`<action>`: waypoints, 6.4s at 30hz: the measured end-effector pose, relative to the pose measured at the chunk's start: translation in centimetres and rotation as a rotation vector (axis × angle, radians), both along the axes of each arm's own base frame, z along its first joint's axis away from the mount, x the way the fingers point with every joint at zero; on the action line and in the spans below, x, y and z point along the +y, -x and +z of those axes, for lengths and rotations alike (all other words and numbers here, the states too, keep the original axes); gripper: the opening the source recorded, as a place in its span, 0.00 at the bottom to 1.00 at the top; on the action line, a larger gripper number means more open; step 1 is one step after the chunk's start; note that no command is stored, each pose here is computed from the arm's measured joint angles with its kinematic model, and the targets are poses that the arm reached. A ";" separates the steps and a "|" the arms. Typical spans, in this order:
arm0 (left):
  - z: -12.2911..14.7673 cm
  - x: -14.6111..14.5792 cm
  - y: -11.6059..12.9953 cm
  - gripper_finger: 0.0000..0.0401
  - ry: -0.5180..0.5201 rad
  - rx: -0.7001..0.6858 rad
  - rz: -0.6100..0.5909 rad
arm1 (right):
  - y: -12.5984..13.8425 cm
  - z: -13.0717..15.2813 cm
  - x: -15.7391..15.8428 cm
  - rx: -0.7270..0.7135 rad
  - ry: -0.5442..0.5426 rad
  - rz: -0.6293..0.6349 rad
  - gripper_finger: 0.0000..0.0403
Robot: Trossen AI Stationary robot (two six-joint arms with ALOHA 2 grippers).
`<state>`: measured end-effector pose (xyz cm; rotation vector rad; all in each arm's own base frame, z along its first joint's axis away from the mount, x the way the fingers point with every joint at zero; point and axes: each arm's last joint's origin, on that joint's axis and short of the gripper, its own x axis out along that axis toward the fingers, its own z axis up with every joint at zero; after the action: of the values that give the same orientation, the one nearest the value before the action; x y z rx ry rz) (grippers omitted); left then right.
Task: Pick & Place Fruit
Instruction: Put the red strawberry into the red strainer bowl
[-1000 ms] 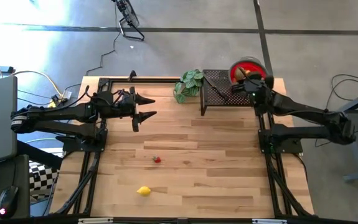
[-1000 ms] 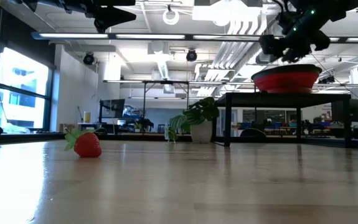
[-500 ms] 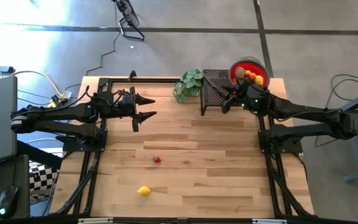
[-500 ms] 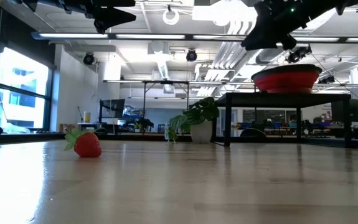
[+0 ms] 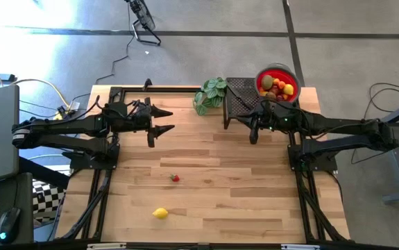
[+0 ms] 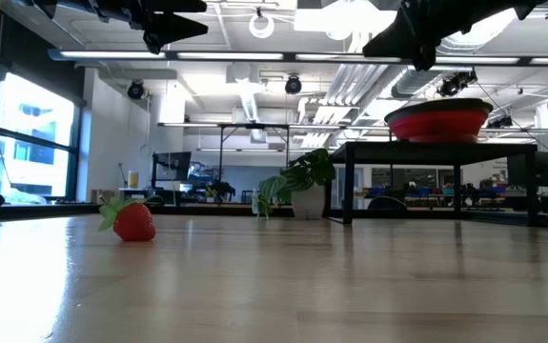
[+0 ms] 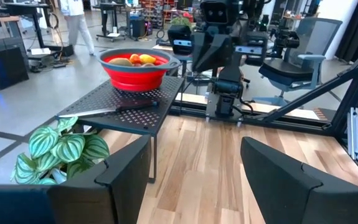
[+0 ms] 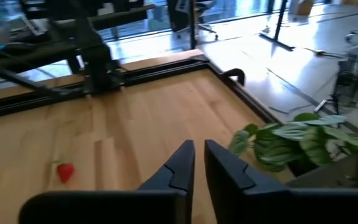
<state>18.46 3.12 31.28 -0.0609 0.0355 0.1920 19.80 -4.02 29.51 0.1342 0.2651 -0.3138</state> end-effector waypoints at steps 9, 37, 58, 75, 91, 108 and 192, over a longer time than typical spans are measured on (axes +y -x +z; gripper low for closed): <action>-0.2 -0.1 0.0 0.61 0.036 0.018 -0.004 | -0.2 0.0 1.1 -0.001 -0.011 0.090 0.01; -5.9 -6.0 -1.8 0.61 0.186 0.497 -0.052 | 0.6 0.4 1.3 0.013 0.065 0.087 0.01; -8.4 -8.8 -7.1 0.61 0.216 0.918 -0.239 | 1.1 -0.1 1.4 0.071 0.035 0.091 0.01; -11.4 -11.1 -7.4 0.61 0.290 1.079 -0.199 | 1.2 -0.3 1.4 0.089 0.028 0.087 0.01; -12.4 -11.2 -7.6 0.61 0.273 1.116 -0.188 | 1.2 -0.4 1.4 0.104 0.022 0.086 0.01; -14.5 -11.5 -8.7 0.61 0.269 1.156 -0.179 | 1.2 -0.5 1.4 0.104 0.021 0.085 0.01; -14.3 -11.7 -9.0 0.02 0.312 1.125 -0.198 | 1.2 -0.5 1.4 0.112 0.020 0.085 0.01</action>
<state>27.43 -8.57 16.96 -0.2536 1.1899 0.0006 18.59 -2.63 28.97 0.0853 0.3771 -0.2394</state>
